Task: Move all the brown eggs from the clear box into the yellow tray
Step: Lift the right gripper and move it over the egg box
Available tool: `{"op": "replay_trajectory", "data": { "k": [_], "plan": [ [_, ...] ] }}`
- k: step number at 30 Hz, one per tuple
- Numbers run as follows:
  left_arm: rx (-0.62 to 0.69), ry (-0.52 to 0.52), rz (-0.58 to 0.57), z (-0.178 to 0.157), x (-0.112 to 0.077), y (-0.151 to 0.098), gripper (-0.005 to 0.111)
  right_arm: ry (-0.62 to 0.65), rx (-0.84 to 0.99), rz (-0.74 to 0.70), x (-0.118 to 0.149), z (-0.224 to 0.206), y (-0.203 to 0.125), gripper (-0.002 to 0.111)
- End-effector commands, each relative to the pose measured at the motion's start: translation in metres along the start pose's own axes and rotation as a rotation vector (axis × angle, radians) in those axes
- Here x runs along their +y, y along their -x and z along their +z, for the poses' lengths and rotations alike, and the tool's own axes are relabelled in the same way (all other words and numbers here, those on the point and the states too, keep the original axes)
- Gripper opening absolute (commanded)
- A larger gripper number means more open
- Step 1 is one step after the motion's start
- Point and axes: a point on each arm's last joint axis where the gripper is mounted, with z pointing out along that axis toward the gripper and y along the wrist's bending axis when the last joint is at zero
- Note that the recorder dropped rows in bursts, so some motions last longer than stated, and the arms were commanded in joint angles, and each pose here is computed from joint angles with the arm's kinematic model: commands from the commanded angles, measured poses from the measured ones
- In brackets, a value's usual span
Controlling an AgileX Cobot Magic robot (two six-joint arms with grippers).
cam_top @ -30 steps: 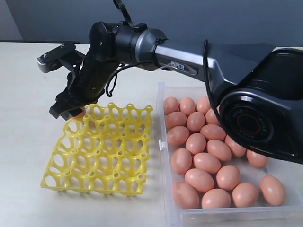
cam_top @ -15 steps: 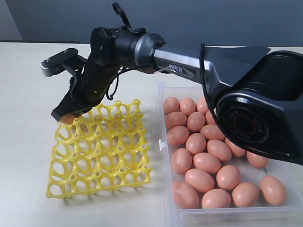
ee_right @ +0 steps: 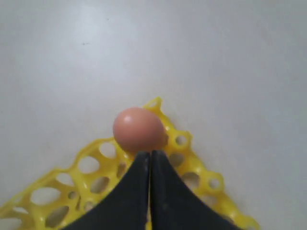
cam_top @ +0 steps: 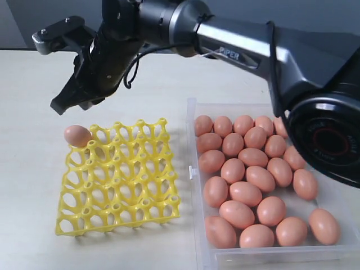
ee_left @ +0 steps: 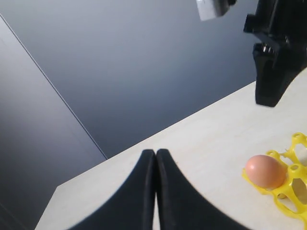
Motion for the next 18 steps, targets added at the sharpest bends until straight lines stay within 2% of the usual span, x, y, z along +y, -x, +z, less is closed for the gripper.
{"op": "replay_trajectory", "data": {
  "k": [1,3,7,11,15,18],
  "plan": [
    [-0.016,-0.006,-0.003,0.000,0.000,0.001,0.000,-0.301,0.196,0.138,-0.020,-0.044,-0.012,0.002],
    [-0.016,-0.006,-0.003,0.000,0.000,0.001,0.000,-0.383,0.246,0.143,-0.032,-0.059,-0.017,0.002],
    [-0.016,-0.006,-0.003,0.000,0.000,0.001,0.000,-0.341,0.208,0.225,-0.048,-0.094,-0.025,0.002],
    [-0.016,-0.006,-0.003,0.000,0.000,0.001,0.000,-0.367,0.203,0.279,-0.062,-0.129,-0.041,0.002],
    [-0.016,-0.006,-0.003,0.000,0.000,0.001,0.000,-0.382,0.240,0.305,-0.066,-0.154,-0.067,0.002],
    [-0.016,-0.006,-0.003,0.000,0.000,0.001,0.000,-0.357,0.349,0.275,-0.069,-0.152,-0.101,0.002]
  ]
}}
